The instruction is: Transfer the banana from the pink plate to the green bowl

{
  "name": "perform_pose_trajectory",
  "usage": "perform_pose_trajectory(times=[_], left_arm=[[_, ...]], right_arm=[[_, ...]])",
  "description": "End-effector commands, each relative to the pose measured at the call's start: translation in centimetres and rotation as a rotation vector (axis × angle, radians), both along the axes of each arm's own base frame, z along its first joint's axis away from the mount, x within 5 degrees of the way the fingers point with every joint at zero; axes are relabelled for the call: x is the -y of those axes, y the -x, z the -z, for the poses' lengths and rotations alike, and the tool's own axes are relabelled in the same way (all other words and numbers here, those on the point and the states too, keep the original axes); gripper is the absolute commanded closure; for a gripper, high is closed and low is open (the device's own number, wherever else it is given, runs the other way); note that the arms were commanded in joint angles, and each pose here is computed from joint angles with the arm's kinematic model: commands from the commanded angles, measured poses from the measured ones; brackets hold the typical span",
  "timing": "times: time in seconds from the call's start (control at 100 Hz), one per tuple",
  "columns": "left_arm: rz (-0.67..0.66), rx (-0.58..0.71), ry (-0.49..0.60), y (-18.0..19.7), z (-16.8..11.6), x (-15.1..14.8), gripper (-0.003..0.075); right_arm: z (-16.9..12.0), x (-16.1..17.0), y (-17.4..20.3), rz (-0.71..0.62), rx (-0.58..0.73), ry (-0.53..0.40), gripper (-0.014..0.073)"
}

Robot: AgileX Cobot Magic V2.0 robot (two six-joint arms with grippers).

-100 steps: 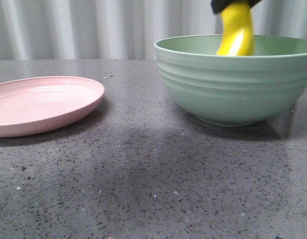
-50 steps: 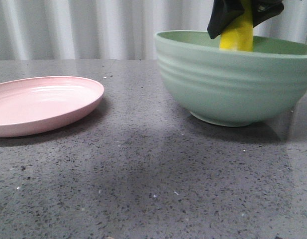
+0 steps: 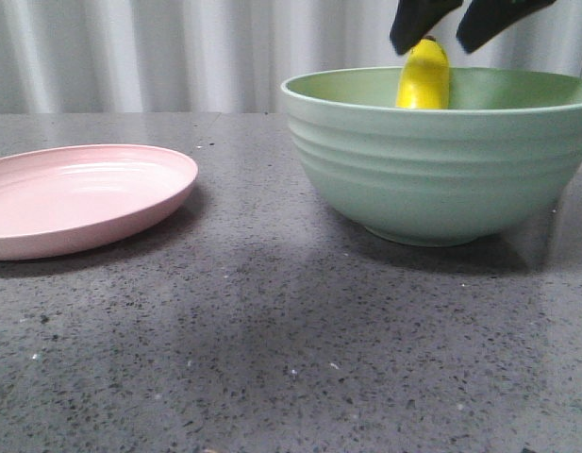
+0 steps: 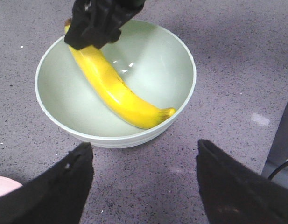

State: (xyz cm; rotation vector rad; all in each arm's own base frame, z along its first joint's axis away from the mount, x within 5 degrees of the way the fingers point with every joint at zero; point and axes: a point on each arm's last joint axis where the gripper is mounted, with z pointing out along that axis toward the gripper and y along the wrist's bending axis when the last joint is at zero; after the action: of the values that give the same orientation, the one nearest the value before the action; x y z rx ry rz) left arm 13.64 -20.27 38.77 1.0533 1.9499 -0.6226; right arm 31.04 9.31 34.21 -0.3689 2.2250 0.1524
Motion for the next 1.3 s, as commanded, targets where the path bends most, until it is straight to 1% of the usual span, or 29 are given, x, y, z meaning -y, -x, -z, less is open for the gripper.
perform_pose_trajectory(times=[0.0,0.05,0.08,0.12,0.13,0.18,0.22,0.25,0.44,0.54,0.61,0.75,0.94,1.03,1.15,1.29], left_arm=[[-0.016,0.051,0.114,0.2,-2.2,-0.3,0.0317],[-0.015,0.043,0.112,0.2,-2.2,-0.4,0.0381],[-0.014,0.038,0.110,0.2,-2.1,-0.4,0.0446],[-0.013,0.035,0.105,0.3,-2.1,-0.4,0.0519],[-0.013,0.034,0.104,0.3,-2.1,-0.4,0.0551],[-0.011,0.028,0.096,0.3,-2.0,-0.4,0.0659],[-0.010,0.023,0.088,0.3,-1.9,-0.5,0.0743],[-0.009,0.018,0.084,0.4,-1.9,-0.5,0.0739],[-0.006,0.007,0.069,0.7,-1.7,-0.9,0.0741],[-0.006,0.000,0.062,1.2,-1.4,-1.5,0.0741],[-0.009,0.011,0.078,1.6,-1.1,-2.1,0.0741],[-0.022,0.056,0.152,2.6,-0.5,-3.7,0.0741],[-0.042,0.130,0.261,4.4,1.1,-6.6,0.0741],[-0.050,0.162,0.307,5.4,2.2,-8.0,0.0741],[-0.062,0.211,0.377,6.5,3.8,-9.8,0.0741],[-0.069,0.238,0.416,7.6,6.0,-11.4,0.0741]], right_arm=[[-4.1,0.7,1.6,-0.003,0.176,-0.014,0.0192],[-4.8,1.0,2.5,-0.003,0.180,-0.015,0.0244],[-5.2,1.1,3.0,-0.003,0.182,-0.016,0.0291],[-5.8,1.4,3.8,-0.003,0.185,-0.016,0.0379],[-6.0,1.4,4.0,-0.003,0.189,-0.018,0.0396],[-6.6,1.7,4.9,-0.003,0.194,-0.019,0.0526],[-7.1,1.9,5.6,-0.003,0.197,-0.020,0.0602],[-7.5,2.1,6.2,-0.003,0.208,-0.023,0.0669],[-9.4,3.1,9.6,-0.002,0.258,-0.038,0.0663],[-9.4,3.6,11.3,-0.001,0.309,-0.053,0.0663],[-8.8,3.9,12.6,0.000,0.346,-0.063,0.0663],[-6.5,4.6,14.9,0.001,0.426,-0.086,0.0663],[-1.9,5.5,18.1,0.003,0.524,-0.115,0.0663],[-0.2,6.0,19.6,0.004,0.586,-0.133,0.0663],[2.5,6.4,21.1,0.005,0.634,-0.147,0.0663],[5.0,6.9,22.7,0.007,0.693,-0.165,0.0663]])
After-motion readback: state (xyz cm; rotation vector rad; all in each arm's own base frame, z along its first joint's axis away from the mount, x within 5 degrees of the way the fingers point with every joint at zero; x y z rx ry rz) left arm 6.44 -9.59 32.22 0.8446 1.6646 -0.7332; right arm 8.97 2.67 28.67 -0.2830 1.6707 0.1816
